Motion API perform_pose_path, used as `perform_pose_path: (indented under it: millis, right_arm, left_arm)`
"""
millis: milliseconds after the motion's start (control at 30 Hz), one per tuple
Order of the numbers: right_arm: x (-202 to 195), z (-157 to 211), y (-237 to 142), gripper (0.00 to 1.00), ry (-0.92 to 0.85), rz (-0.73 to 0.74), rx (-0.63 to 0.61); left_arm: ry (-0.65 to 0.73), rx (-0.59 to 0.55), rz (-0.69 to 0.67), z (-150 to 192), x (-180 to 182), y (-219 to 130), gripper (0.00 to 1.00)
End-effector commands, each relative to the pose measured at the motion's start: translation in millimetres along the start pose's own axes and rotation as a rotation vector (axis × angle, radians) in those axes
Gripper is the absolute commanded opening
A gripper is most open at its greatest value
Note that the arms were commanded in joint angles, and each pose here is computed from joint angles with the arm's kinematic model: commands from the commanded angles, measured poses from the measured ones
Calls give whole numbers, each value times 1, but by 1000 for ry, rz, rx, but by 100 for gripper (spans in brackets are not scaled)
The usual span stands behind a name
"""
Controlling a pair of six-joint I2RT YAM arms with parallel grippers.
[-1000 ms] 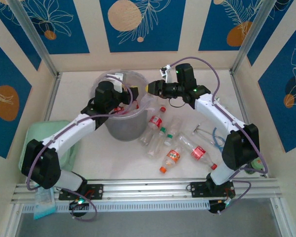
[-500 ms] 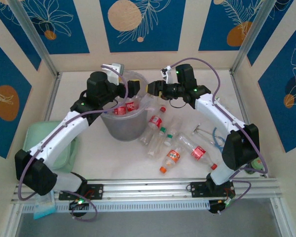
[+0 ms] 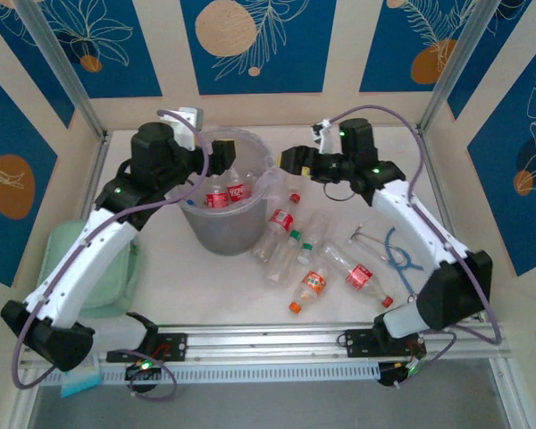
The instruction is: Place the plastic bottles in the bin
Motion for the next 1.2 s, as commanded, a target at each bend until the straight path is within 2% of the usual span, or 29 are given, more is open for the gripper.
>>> perform_pose_path:
  millis: [0,100,267,467,667,733,800,933,1100,1167]
  right_arm:
    - [-18,6,-37,90,38,130,-42]
    - [-48,14,-62,98,131,269,-63]
    - [-99,35,-93,99,295,565,-12]
    - [-147,49,-115,99,333,835,67]
    - [-201,26,-138,99,246,1124,122]
    - [-222,12,-137,99,133,1174,176]
    - [-243,0,-134,99,78,1191,287]
    - [-276,-17,-126,99,-69,1166,360]
    - [-312,-10,-104,99,-307,1159,547]
    - [-320,-8,-100,99,-379,1145,553]
  left_arm:
    - [5,52,-116,6,11,-29,95]
    - [1,99,-178,20,22,-40,97]
    - [-15,195,-192,43,35,-47,99]
    - [-52,234,-181,61,39,-50,99]
    - [-73,260,-172,69,39,-51,99]
    - [-73,270,-170,71,39,-50,99]
    - [-74,278,-155,71,38,-48,99]
    - [-56,287,-132,65,34,-45,100]
    - [-35,308,-124,58,32,-42,99]
    - [-23,307,-139,57,33,-42,99]
Point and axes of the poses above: each hand's point on the last joint's axis, 136 mm out from that joint toward the fingers, its own y axis out along the fingers, its own x axis along the line the jaws close on, z = x × y, the point moved 8 cm from there along -y, back along the fingers, and after that the axes turned 3 degrees about -y, right-handed, at the moved point
